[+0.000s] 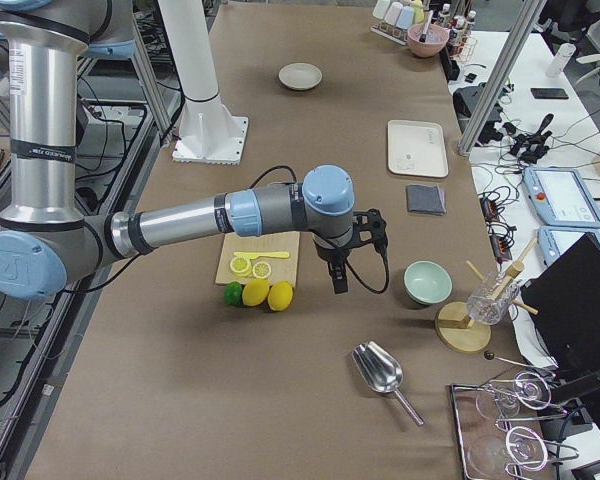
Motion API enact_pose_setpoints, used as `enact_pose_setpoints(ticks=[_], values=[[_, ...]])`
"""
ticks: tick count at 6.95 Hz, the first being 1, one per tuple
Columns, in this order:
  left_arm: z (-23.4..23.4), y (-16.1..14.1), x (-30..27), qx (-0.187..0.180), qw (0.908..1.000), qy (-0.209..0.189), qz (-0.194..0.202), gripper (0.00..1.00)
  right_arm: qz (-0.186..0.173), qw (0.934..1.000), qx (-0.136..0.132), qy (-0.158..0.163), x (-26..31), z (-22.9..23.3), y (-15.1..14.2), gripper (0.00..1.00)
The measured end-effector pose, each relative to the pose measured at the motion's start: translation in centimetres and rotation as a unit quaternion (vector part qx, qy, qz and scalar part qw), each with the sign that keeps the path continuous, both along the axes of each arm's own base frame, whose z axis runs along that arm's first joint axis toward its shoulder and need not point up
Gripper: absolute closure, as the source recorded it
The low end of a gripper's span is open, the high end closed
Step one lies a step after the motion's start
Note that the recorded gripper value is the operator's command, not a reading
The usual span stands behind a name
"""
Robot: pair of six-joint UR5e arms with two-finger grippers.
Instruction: Place red cherry on plate
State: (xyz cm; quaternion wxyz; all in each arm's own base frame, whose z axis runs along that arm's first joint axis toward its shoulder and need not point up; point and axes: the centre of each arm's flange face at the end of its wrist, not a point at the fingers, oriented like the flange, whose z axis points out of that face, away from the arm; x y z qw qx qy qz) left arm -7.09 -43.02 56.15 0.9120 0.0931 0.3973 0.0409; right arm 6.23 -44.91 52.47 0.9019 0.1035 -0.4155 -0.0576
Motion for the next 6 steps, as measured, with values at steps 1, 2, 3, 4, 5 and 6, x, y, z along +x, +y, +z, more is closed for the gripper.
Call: enact_pose_setpoints(ticks=[1,2,3,4,5,6], values=[[0.2,0.6,-0.2,-0.001,1.0000,0.001,-0.002,0.02,0.002,1.0000,0.003,0.002,0.1,-0.4,0.0,0.01],[0.0,1.0,0.0,0.001,0.9999,0.016,0.001,0.03,0.003,0.9999,0.006,0.009,0.2,-0.5,0.0,0.01],[-0.5,1.2,0.6,0.010,0.9983,0.056,0.009,0.03,0.004,0.9997,0.010,0.020,0.3,-0.6,0.0,0.01],[-0.9,1.2,1.8,0.022,0.9944,0.100,0.025,0.04,0.006,0.9996,0.011,0.025,0.4,-0.8,-0.1,0.01],[-1.7,0.8,3.8,0.032,0.9890,0.135,0.050,0.05,0.010,0.9996,0.008,0.026,0.4,-1.0,-0.2,0.01],[-3.3,-0.4,6.7,0.036,0.9835,0.159,0.078,0.05,0.016,0.9996,-0.002,0.025,0.4,-0.9,-0.2,0.01]])
